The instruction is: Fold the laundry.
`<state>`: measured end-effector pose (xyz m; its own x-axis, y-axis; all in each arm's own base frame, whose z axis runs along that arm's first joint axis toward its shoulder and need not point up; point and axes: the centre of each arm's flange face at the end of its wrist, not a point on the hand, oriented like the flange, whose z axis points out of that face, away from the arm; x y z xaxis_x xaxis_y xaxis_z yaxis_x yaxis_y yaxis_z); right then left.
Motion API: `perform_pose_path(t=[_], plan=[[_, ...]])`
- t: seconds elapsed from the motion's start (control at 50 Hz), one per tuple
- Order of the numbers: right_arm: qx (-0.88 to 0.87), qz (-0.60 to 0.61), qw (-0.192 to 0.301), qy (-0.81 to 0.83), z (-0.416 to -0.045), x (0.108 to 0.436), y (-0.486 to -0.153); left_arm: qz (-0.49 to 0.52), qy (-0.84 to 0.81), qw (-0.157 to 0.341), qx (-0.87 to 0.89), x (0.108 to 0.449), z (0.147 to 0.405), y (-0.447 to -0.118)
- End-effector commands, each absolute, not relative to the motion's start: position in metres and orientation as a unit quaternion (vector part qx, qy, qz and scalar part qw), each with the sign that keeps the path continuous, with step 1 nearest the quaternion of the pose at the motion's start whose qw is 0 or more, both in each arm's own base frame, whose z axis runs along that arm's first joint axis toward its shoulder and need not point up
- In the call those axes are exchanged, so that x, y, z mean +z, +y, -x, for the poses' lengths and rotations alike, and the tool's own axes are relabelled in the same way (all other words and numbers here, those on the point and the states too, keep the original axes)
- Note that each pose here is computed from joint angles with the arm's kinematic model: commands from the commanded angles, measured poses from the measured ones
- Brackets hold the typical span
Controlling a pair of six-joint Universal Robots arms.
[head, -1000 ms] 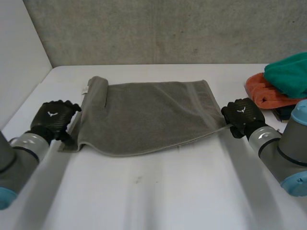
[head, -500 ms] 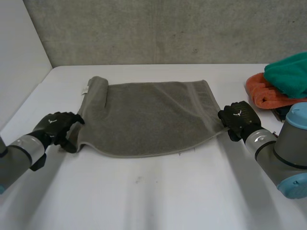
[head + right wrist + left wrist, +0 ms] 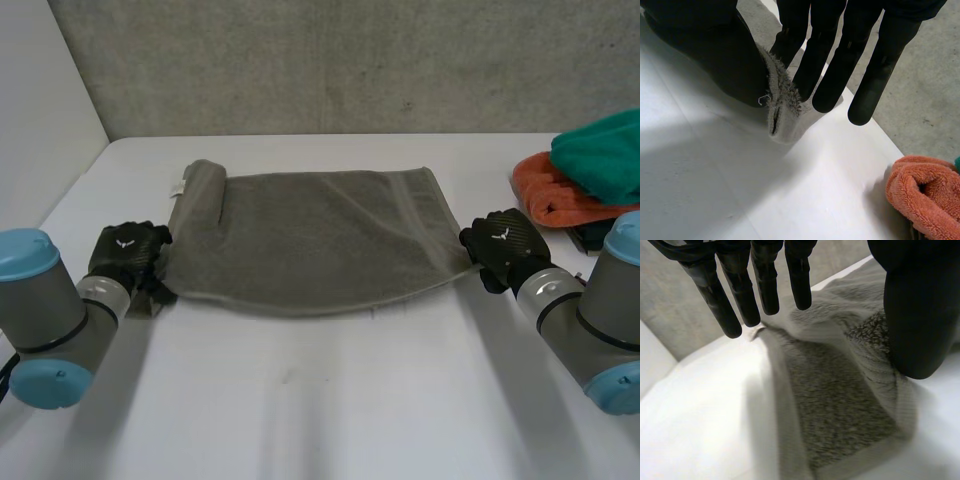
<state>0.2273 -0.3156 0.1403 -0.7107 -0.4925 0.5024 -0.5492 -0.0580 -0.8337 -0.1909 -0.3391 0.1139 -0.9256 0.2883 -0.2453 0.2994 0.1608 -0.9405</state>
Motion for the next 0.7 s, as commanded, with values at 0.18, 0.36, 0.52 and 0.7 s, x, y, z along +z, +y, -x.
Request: perform_pose_path(t=[0.18, 0.36, 0.52, 0.7], plan=[[0.621, -0.377, 0.024, -0.687, -0.226, 0.148, -0.315, -0.221, 0.753, 0.058, -0.617, 0.111, 0.184, -0.342], [0.595, -0.420, 0.047, -0.684, -0.222, 0.185, -0.294, -0.228, 0.733, 0.107, -0.632, 0.176, 0.167, -0.308], [0.446, -0.518, 0.102, -0.723, -0.189, 0.220, -0.240, -0.386, 0.741, 0.125, -0.535, 0.210, 0.168, -0.239], [0.397, -0.562, 0.103, -0.718, -0.190, 0.210, -0.230, -0.487, 0.735, 0.127, -0.455, 0.199, 0.172, -0.230]])
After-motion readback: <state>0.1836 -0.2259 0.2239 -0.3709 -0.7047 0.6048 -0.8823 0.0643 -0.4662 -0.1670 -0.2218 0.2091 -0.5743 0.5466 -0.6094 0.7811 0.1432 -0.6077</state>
